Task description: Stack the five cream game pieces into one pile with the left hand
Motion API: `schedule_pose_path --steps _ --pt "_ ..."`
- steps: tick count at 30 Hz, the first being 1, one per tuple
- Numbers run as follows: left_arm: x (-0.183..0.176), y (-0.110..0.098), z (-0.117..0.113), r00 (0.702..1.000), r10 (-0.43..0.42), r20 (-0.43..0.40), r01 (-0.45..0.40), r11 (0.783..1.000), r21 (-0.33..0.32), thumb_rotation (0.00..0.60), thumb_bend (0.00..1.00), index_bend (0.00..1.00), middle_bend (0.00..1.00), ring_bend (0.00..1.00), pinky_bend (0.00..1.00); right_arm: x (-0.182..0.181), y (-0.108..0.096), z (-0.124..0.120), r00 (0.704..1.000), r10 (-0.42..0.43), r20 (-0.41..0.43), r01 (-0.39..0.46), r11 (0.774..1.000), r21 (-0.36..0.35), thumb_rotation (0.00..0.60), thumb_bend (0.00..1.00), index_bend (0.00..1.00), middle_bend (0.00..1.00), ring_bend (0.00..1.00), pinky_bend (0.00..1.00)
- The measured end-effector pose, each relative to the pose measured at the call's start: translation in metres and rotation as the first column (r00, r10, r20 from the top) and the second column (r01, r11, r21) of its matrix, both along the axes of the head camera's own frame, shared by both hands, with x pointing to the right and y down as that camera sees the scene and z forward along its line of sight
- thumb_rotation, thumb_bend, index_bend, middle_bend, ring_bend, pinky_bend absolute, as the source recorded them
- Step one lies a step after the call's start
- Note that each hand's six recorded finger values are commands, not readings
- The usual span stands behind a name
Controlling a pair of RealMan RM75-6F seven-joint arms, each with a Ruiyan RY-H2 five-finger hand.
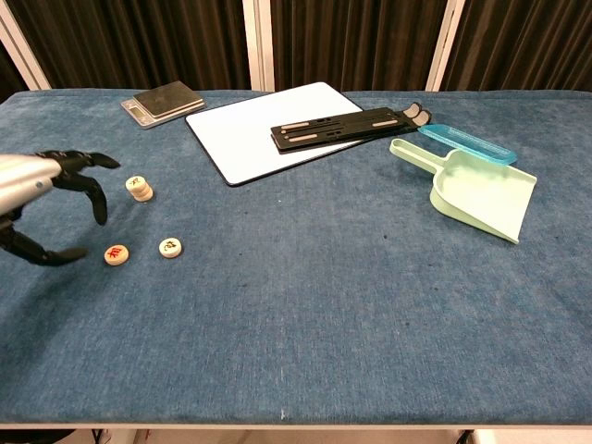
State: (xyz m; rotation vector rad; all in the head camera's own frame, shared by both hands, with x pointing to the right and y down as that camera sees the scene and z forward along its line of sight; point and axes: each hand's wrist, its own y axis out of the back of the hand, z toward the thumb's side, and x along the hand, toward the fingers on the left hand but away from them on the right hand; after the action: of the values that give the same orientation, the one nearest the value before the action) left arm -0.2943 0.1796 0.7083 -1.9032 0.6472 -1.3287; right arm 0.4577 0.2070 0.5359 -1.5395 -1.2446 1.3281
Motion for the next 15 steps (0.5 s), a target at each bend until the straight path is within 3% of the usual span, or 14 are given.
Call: schedule_pose_path --steps 15 --pt "0.02 0.001 0.017 0.998 0.056 0.028 -0.056 0.998 0.002 0.6 0.28 0.42 0.02 0.0 0.0 0.0 0.0 -0.001 1.0 -0.001 -0.002 0.001 1.0 0.0 0.6 0.16 0.0 0.0 0.0 0.0"
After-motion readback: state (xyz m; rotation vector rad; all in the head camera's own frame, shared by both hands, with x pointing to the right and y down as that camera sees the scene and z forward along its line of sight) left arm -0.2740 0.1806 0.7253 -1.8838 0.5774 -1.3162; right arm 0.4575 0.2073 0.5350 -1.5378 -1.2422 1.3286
